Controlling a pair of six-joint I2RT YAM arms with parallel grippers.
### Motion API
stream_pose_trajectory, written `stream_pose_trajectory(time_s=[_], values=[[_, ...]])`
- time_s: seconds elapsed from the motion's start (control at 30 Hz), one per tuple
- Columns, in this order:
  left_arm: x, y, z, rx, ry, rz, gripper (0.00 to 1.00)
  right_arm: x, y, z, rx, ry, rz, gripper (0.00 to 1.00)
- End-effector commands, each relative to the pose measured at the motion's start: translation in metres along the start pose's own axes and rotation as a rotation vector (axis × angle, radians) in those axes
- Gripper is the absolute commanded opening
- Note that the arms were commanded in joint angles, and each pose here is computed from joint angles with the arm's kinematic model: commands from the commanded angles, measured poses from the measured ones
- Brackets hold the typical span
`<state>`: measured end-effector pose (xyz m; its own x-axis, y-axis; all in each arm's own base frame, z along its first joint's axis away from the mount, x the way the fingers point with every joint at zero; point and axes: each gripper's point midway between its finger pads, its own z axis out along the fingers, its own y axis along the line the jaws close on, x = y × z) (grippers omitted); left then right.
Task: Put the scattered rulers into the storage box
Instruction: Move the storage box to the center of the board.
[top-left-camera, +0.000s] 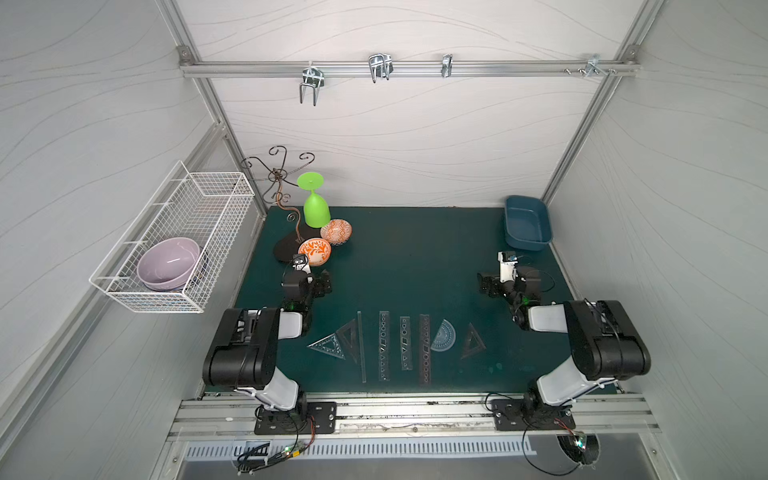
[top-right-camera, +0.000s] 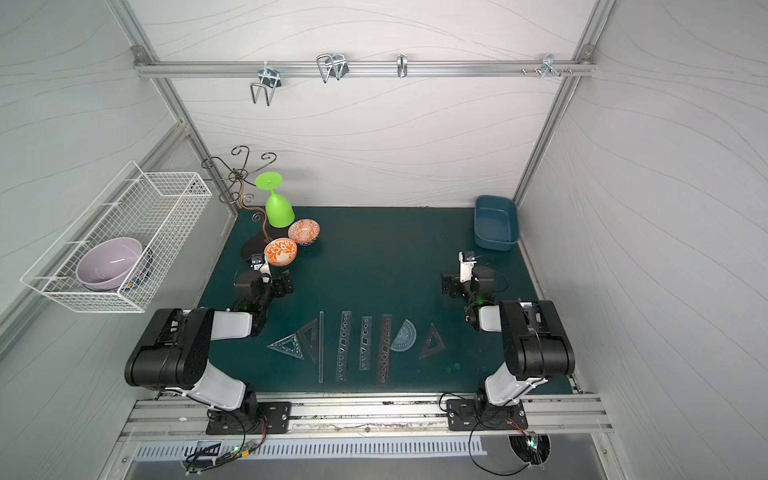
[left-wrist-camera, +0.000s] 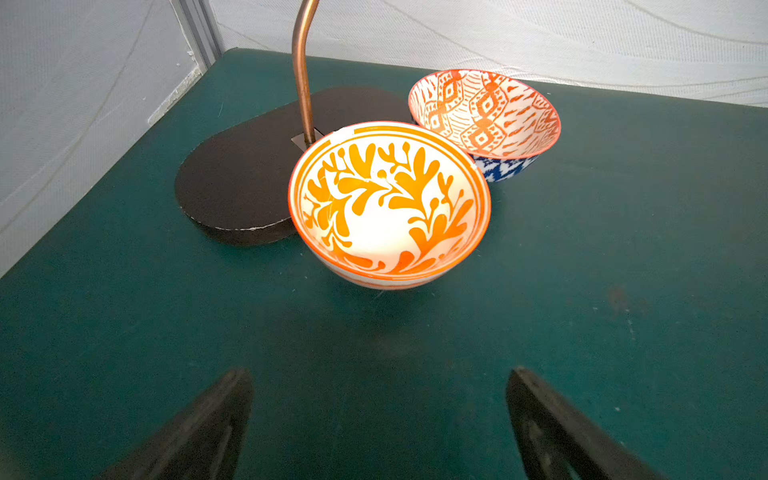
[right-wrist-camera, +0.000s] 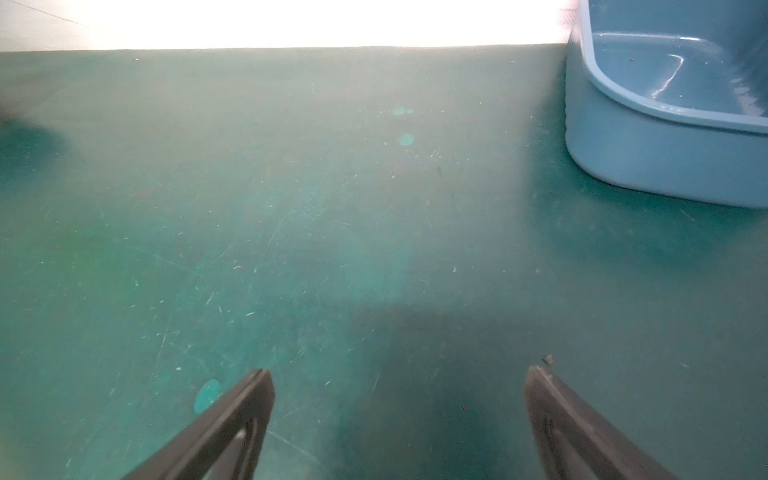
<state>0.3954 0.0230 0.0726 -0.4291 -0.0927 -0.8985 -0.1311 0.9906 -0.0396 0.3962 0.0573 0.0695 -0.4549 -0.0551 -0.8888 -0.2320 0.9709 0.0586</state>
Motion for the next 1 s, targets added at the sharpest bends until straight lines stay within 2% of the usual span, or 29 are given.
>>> stream_pose_trajectory(time_s=[0.0,0.57,0.63,0.7,0.73,0.8,0.9,0.97], values=[[-0.018,0.001,-0.001,-0.007,-0.064,-0.001,1.00,-0.012,0.000,-0.002,-0.010,-0.041,-0.005,0.99],[-0.018,0.000,-0.003,-0.003,-0.066,-0.003,1.00,-0.012,-0.003,-0.002,0.005,-0.040,0.001,0.99],[-0.031,0.015,-0.006,-0.115,-0.083,-0.031,1.00,-0.013,-0.003,-0.001,0.005,-0.037,0.003,0.99],[-0.047,0.030,-0.016,-0.228,-0.043,-0.053,1.00,-0.016,-0.007,-0.003,0.039,-0.047,0.003,0.99],[-0.058,0.035,-0.022,-0.265,-0.035,-0.068,1.00,-0.024,-0.009,-0.006,0.101,-0.045,-0.010,0.99],[-0.075,0.047,-0.041,-0.352,-0.009,-0.181,1.00,-0.049,0.002,-0.017,0.199,0.038,-0.060,0.99],[-0.097,0.033,-0.061,-0.330,0.053,-0.289,1.00,-0.100,0.035,-0.027,0.147,0.114,0.071,0.99],[-0.101,0.010,-0.067,-0.282,0.111,-0.294,1.00,-0.123,0.064,-0.021,0.084,0.146,0.055,0.99]])
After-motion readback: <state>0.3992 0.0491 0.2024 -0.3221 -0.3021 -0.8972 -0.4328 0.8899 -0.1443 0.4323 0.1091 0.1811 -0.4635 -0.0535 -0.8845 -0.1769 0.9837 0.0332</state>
